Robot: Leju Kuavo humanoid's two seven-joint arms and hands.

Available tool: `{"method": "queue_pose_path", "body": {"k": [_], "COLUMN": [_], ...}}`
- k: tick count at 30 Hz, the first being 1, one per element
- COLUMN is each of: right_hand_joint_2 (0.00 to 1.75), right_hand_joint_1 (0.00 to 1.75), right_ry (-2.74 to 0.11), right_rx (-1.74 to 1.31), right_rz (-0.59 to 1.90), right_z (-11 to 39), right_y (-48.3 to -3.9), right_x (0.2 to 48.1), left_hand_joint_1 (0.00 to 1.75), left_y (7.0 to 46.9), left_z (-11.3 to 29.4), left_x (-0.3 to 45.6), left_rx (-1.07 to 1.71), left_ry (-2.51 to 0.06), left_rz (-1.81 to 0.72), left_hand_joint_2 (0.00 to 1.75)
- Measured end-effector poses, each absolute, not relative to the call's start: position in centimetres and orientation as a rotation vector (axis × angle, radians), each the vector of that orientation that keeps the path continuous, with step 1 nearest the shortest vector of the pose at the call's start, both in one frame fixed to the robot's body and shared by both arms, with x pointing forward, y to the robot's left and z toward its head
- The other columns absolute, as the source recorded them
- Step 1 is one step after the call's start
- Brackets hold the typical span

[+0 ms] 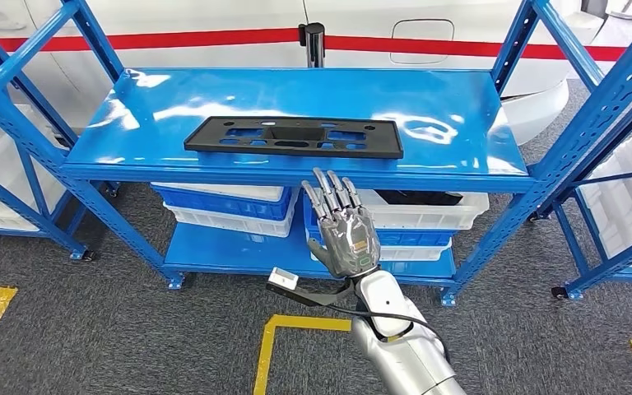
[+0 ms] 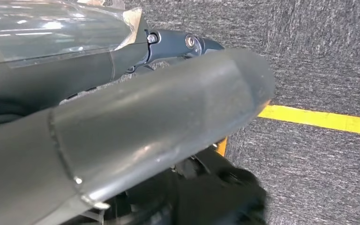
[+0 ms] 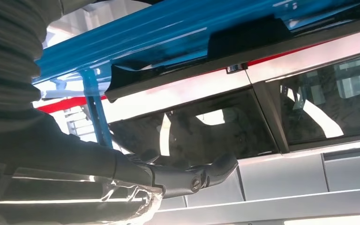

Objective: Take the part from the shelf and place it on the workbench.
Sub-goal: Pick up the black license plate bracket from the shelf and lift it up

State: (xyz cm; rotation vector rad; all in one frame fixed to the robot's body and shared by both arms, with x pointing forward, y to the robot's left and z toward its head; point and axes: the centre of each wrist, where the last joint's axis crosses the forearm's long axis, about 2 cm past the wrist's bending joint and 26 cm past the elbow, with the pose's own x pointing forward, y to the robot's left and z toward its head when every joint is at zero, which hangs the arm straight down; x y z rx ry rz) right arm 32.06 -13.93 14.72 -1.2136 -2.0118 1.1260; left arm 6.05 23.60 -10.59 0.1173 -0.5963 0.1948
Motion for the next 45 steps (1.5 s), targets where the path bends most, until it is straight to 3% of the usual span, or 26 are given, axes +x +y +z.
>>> {"method": "queue_pose_path", "body": {"k": [45], "right_hand_joint_2": [1.75], "right_hand_joint_1": [0.0], "right_ry": [-1.996], "right_rx": [-1.206], "right_rz": [1.126], "right_z": [14.11], "right_y": [-14.01], "right_x": [31.68], "left_hand_joint_1": [0.0], "left_y": [24.07], "left_z": [-10.64], "left_x": [6.18], "left_rx": [0.058], "left_ry": [-0.623], "left_rz": [0.178], "left_hand_joint_2": [0.0]}}
